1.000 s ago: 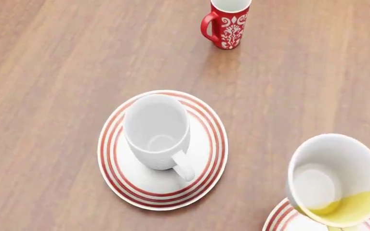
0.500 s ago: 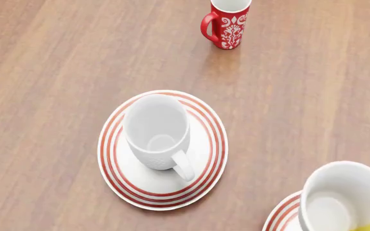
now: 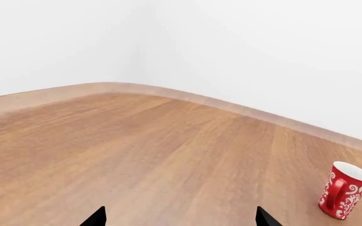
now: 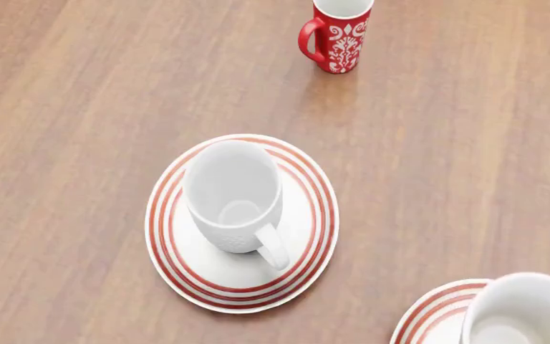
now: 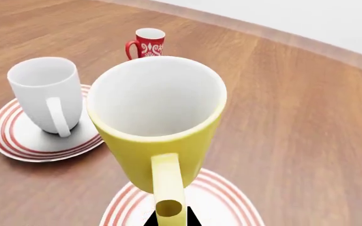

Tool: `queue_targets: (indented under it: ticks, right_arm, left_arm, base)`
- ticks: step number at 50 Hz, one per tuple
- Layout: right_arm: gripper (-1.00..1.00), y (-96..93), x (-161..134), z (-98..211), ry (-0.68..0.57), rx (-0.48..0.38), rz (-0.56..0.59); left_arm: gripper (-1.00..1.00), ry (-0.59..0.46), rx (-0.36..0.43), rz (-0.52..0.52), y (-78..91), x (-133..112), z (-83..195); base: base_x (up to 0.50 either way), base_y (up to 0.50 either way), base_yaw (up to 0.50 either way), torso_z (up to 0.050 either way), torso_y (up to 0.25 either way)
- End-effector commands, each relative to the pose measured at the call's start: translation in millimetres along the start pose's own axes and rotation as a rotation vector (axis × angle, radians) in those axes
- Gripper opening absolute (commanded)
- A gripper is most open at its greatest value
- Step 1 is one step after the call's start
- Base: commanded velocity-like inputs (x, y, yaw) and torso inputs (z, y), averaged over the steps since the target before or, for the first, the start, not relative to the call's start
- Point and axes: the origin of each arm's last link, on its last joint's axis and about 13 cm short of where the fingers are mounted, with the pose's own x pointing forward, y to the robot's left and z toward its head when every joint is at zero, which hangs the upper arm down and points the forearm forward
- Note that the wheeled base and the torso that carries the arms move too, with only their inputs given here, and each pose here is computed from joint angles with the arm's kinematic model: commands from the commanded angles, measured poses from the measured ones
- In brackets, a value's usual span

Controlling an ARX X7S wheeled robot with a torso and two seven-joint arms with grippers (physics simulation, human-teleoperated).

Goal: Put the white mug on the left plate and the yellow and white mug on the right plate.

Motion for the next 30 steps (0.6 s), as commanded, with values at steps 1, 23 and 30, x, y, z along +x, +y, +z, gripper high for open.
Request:
queue_targets:
  ticks: [1, 23, 30]
  right_arm:
    - [-1.00, 0.7, 1, -5, 0.000, 0.012, 0.008]
    - [-1.00, -5.0, 6, -30, 0.047, 0.064, -0.017]
    - [-1.00, -7.0, 1, -27, 0.047, 0.058, -0.031]
  left_arm:
    - [1.00, -0.002, 0.001, -0.002, -0.4, 1, 1]
    - [1.00, -0.003, 0.001, 0.003, -0.2, 1, 2]
    - [1.00, -0.001, 0.002, 0.001, -0.6, 1, 2]
  base:
    - [0.00, 0.00, 0.00, 0.000, 0.000]
    - [0.00, 0.00, 0.00, 0.000, 0.000]
    - [0.00, 0.00, 0.00, 0.000, 0.000]
